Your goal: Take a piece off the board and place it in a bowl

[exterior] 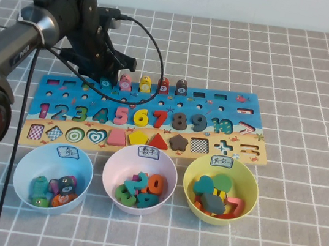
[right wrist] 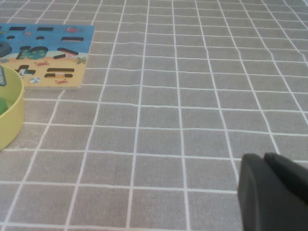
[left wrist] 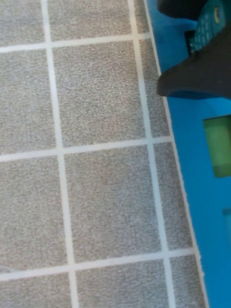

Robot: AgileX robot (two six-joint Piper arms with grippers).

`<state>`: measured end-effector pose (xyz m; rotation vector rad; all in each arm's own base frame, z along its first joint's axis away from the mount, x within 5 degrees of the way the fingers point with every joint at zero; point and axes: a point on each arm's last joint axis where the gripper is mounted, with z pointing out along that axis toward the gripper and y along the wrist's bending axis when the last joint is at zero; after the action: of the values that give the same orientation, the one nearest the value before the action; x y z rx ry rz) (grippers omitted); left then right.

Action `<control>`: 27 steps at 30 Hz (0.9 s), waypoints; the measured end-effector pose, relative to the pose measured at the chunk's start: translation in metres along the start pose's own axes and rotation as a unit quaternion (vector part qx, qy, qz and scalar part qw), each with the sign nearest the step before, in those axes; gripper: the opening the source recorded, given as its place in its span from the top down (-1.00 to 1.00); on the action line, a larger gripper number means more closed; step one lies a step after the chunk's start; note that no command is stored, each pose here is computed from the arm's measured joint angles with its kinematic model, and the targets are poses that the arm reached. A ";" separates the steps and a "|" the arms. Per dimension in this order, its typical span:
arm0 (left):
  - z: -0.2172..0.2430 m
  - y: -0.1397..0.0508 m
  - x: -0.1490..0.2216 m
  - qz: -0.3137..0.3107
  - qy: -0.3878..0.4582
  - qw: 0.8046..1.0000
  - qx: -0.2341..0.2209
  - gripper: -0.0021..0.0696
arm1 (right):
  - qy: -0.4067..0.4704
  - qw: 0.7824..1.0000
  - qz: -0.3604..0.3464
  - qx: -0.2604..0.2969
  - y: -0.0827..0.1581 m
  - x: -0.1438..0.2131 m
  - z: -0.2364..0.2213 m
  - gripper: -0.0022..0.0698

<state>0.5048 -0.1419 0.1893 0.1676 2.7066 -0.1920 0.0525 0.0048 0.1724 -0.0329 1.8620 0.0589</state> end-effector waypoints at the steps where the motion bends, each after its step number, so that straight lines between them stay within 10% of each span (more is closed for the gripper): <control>1: 0.000 0.000 0.000 0.001 0.000 1.000 0.000 0.29 | 0.000 1.000 0.000 0.000 0.000 0.000 0.000 0.99; 27: -0.013 -0.002 0.002 0.011 0.018 1.000 -0.001 0.29 | 0.000 1.000 0.000 0.000 0.000 0.000 0.000 0.99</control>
<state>0.4979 -0.1413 0.2002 0.2011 2.7387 -0.1808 0.0525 0.0048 0.1724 -0.0329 1.8620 0.0589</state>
